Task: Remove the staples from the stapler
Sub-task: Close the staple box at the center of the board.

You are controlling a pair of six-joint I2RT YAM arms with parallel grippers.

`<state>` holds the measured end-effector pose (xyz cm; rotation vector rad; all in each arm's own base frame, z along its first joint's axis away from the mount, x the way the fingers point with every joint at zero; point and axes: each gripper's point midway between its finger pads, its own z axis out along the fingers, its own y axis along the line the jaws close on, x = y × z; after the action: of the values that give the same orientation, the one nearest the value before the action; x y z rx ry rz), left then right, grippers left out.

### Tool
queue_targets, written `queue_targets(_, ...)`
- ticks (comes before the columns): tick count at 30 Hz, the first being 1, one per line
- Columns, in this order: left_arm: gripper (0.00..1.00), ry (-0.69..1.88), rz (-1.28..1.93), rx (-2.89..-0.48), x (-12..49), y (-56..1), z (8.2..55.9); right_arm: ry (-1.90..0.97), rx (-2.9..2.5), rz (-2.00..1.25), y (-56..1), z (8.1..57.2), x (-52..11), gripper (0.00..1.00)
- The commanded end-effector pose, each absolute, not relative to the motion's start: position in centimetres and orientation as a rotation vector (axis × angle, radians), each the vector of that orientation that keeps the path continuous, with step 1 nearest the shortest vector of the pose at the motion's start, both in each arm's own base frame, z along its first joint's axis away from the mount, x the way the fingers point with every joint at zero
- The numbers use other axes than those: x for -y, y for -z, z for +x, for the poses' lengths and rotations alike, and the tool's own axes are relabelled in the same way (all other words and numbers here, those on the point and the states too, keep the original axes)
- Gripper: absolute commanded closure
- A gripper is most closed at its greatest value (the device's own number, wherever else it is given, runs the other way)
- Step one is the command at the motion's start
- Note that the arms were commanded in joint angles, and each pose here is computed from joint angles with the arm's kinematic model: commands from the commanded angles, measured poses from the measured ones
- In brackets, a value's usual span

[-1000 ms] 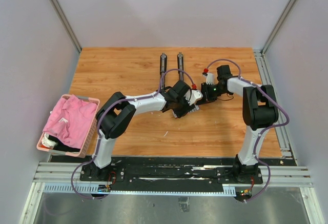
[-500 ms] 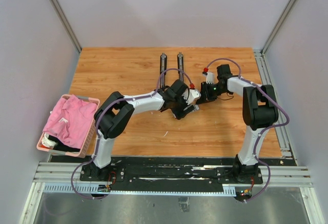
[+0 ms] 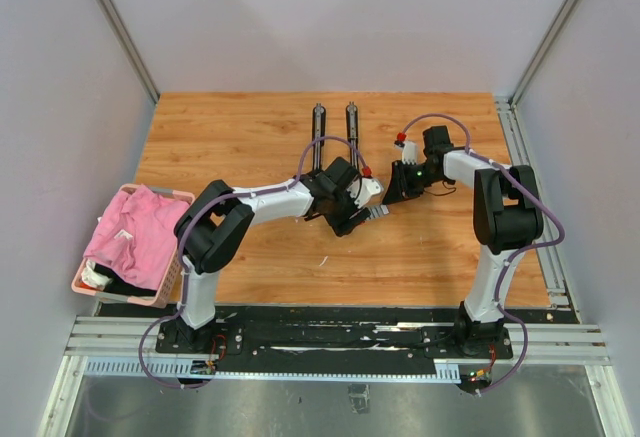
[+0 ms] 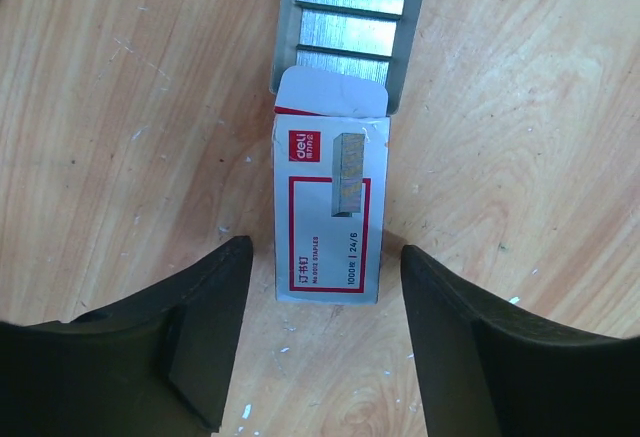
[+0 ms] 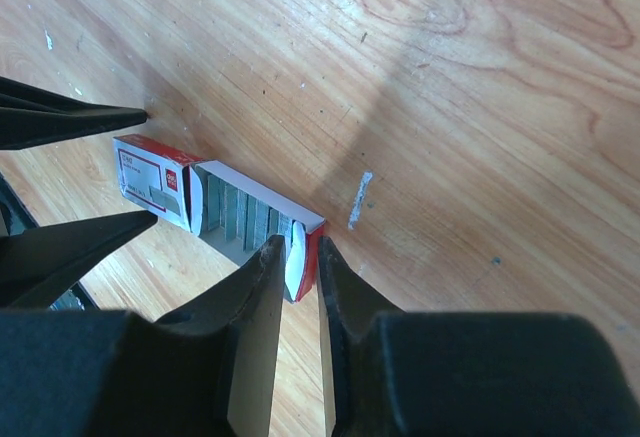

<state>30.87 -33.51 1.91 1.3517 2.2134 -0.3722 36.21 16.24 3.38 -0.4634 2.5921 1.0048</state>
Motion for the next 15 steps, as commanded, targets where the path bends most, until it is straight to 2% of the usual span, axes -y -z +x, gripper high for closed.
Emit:
queue_targets(1, 0.38, 0.293, 1.442, -2.376, 30.00, 2.40, 28.25, -1.026, -2.616, -0.493, -2.82, 35.75, -16.80, 0.80)
queue_targets(15, 0.54, 0.297, 1.484, -2.365, 29.85, 2.77, 28.00, -1.068, -2.627, -0.511, -2.29, 35.41, -17.65, 0.80)
